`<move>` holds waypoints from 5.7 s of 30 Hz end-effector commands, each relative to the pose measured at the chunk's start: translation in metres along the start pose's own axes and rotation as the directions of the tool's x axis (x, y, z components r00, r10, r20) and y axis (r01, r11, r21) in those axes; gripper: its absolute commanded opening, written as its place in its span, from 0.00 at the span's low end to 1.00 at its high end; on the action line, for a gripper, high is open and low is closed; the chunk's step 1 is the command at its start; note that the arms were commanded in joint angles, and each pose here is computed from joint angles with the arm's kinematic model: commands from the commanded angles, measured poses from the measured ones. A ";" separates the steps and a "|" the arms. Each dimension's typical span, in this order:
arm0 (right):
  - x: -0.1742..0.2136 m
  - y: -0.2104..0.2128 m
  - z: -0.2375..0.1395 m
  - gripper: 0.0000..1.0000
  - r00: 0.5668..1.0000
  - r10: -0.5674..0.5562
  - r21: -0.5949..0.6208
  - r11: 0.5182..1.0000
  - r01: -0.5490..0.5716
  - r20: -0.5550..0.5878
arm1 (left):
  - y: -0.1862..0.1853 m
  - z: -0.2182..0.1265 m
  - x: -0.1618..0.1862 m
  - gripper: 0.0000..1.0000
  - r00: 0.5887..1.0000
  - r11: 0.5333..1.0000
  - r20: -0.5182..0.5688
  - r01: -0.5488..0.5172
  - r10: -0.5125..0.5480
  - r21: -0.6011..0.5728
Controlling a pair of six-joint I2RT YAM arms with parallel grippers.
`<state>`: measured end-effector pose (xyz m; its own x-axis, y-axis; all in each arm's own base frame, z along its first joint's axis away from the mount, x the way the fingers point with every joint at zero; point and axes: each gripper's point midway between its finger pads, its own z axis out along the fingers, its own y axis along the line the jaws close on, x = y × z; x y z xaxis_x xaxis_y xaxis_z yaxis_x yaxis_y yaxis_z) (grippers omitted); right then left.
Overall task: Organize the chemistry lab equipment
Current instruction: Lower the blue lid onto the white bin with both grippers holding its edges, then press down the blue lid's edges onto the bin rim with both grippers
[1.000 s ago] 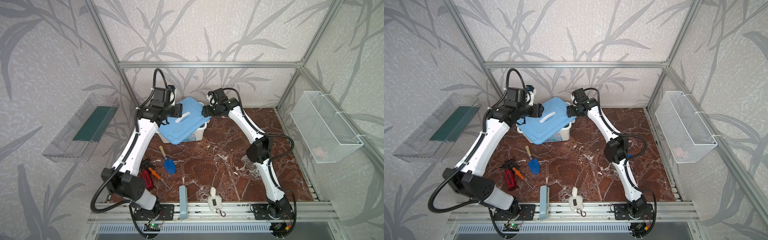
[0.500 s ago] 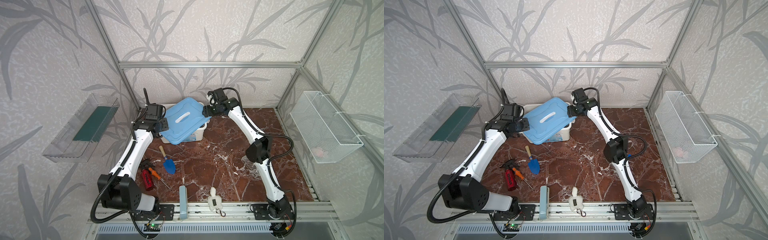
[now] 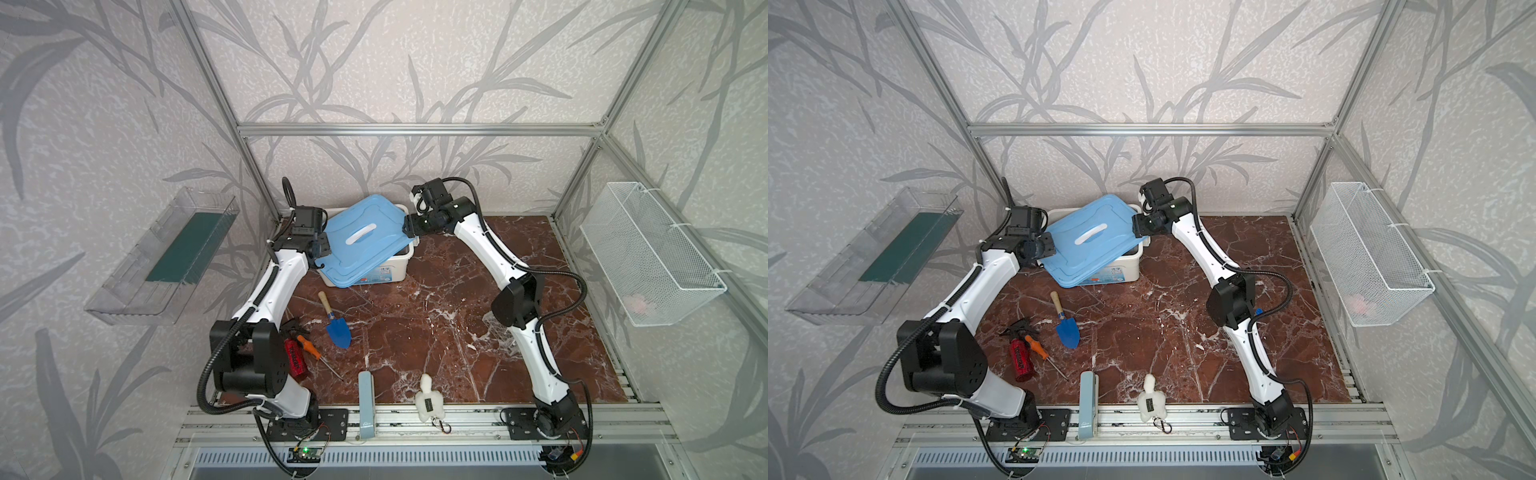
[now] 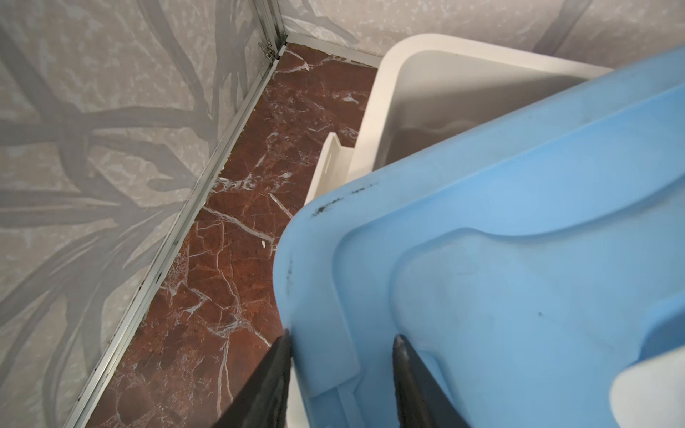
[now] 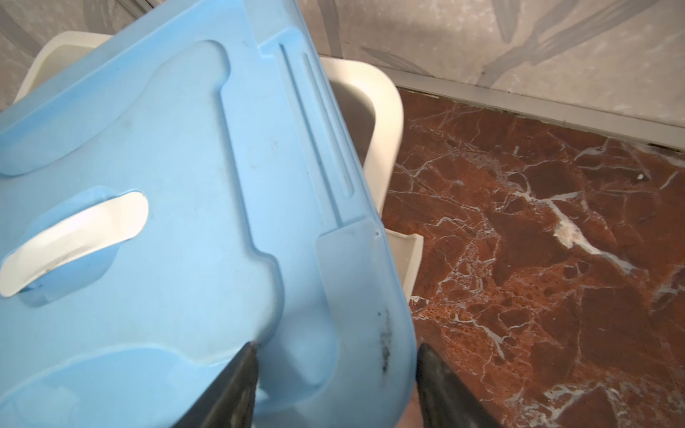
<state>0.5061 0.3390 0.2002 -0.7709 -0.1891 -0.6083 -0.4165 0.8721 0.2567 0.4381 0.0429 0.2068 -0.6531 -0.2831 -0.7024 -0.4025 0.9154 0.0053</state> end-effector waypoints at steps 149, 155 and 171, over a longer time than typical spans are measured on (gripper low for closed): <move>0.139 -0.139 -0.007 0.39 0.943 0.148 0.297 0.953 -0.056 -0.297 | -0.128 0.032 0.002 0.95 0.994 0.805 -0.091 0.108 -0.067 0.584; 0.141 -0.135 -0.006 0.39 0.947 0.148 0.268 0.961 -0.069 -0.285 | -0.164 0.032 0.012 0.96 0.980 0.637 -0.170 0.198 -0.105 0.745; 0.114 -0.126 -0.029 0.39 0.969 0.116 0.249 0.967 -0.059 -0.219 | -0.156 0.037 0.047 0.60 0.961 0.888 -0.207 -0.069 0.181 0.455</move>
<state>0.5041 0.2098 0.1883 -0.7600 -0.0829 -0.6446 -0.2409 0.9571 0.1609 0.5212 -0.1018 0.1947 -0.7096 -0.2787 -0.6472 0.0121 0.9135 -0.4066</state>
